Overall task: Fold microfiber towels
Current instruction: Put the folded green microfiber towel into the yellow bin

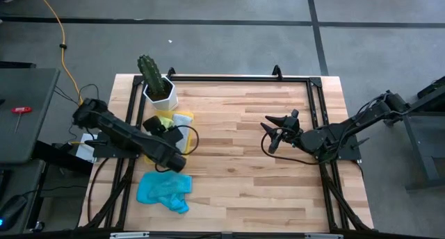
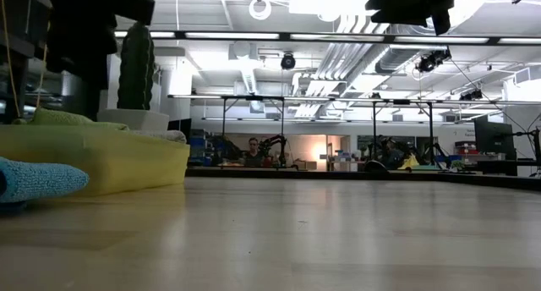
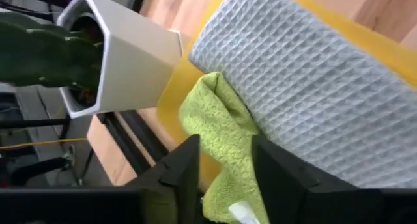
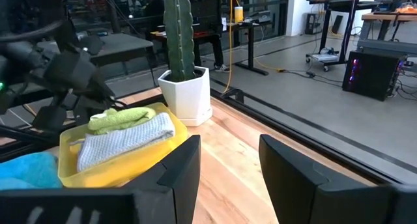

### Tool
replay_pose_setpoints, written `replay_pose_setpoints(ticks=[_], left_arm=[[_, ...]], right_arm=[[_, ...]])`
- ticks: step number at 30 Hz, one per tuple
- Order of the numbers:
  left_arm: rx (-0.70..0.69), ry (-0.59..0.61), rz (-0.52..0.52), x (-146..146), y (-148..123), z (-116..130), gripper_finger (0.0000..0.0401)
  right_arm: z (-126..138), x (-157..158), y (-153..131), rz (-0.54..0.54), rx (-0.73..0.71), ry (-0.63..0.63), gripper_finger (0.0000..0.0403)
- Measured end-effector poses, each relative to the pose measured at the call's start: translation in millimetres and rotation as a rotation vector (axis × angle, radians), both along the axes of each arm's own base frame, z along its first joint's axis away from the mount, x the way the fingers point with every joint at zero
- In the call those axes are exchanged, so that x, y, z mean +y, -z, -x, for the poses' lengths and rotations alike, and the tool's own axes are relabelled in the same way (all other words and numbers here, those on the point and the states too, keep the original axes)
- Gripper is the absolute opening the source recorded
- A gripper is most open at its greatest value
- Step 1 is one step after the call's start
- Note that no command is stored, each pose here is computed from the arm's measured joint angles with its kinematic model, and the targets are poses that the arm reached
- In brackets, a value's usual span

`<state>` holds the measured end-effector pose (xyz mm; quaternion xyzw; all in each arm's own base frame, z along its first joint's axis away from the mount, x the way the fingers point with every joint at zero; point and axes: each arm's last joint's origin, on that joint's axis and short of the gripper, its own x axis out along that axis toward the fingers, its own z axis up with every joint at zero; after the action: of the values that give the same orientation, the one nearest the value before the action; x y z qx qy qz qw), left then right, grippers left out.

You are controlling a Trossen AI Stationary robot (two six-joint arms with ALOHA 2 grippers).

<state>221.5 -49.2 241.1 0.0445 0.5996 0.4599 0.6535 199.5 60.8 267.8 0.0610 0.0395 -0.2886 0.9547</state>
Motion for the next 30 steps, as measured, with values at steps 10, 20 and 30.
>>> replay_pose_setpoints(ticks=[10, 20, 30], left_arm=[[-0.074, 0.049, 0.341, 44, -11, 31, 0.0005], [-0.120, 0.008, 0.524, 67, 28, 53, 0.0000], [-0.193, -0.059, 0.545, 69, 64, 58, 0.0000]], right_arm=[[0, 0, 0, -0.006, -0.004, 0.001, 0.0149], [0, -1, 0, -0.006, -0.002, 0.007, 0.0149], [0, -1, 0, -0.006, -0.002, 0.008, 0.0149]])
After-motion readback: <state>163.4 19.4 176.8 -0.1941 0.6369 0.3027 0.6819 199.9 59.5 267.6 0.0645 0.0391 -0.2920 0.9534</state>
